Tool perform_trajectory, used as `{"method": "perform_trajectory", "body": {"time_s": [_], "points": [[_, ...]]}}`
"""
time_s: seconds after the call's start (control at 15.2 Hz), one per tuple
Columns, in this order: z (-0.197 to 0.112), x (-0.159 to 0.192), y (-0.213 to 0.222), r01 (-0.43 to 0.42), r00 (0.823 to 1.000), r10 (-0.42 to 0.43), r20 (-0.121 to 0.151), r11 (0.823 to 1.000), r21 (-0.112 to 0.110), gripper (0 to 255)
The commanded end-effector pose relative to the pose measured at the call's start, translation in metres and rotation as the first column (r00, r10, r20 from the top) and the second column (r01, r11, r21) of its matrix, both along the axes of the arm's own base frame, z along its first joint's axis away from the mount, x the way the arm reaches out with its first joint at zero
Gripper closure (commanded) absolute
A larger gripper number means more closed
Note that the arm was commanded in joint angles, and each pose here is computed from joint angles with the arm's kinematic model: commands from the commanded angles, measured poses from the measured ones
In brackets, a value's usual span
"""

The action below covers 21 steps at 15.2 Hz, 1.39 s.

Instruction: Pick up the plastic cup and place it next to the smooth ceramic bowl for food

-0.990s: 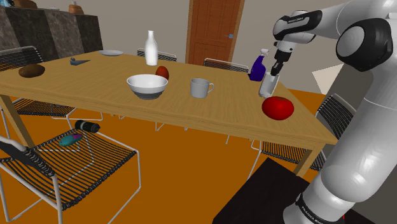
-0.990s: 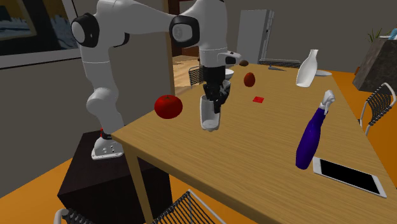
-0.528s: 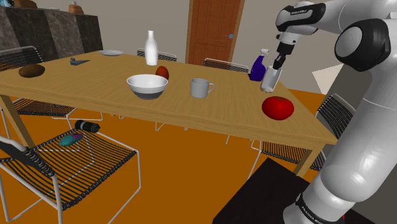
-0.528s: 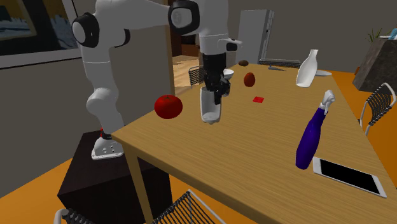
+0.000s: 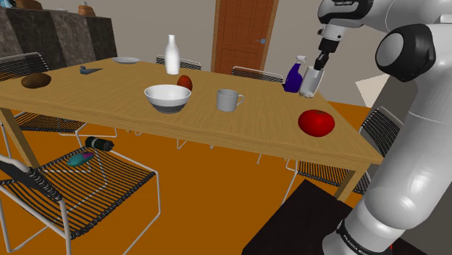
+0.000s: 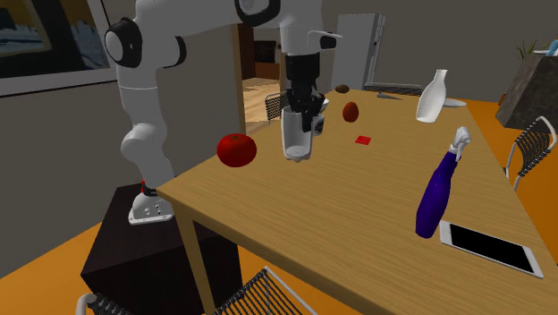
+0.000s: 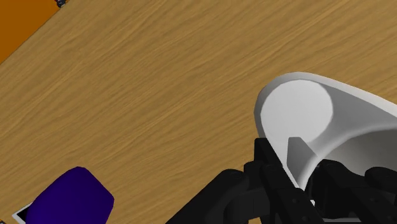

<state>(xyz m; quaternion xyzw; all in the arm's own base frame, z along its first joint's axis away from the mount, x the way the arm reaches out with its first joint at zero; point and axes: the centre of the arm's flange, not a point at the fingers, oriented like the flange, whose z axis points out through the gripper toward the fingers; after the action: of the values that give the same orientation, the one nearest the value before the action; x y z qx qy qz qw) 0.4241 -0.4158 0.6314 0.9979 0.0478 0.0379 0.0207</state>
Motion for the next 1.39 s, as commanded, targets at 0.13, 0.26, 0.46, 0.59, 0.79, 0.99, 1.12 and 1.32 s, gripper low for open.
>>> {"method": "perform_trajectory", "body": {"time_s": [0.13,0.26,0.46,0.59,0.79,0.99,1.12,1.32], "points": [[0.021,0.001,0.001,0.000,1.000,0.000,0.000,1.000,0.000,255],[0.031,0.001,0.001,0.000,1.000,0.000,0.000,1.000,0.000,255],[0.047,0.001,0.001,0.000,1.000,0.000,0.000,1.000,0.000,255],[0.058,0.001,0.001,0.000,1.000,0.000,0.000,1.000,0.000,255],[0.074,0.001,0.001,0.000,1.000,0.000,0.000,1.000,0.000,255],[0.089,0.001,0.001,0.000,1.000,0.000,0.000,1.000,0.000,255],[0.100,0.001,0.001,0.000,1.000,0.000,0.000,1.000,0.000,255],[0.116,0.001,0.001,0.000,1.000,0.000,0.000,1.000,0.000,255]]}}
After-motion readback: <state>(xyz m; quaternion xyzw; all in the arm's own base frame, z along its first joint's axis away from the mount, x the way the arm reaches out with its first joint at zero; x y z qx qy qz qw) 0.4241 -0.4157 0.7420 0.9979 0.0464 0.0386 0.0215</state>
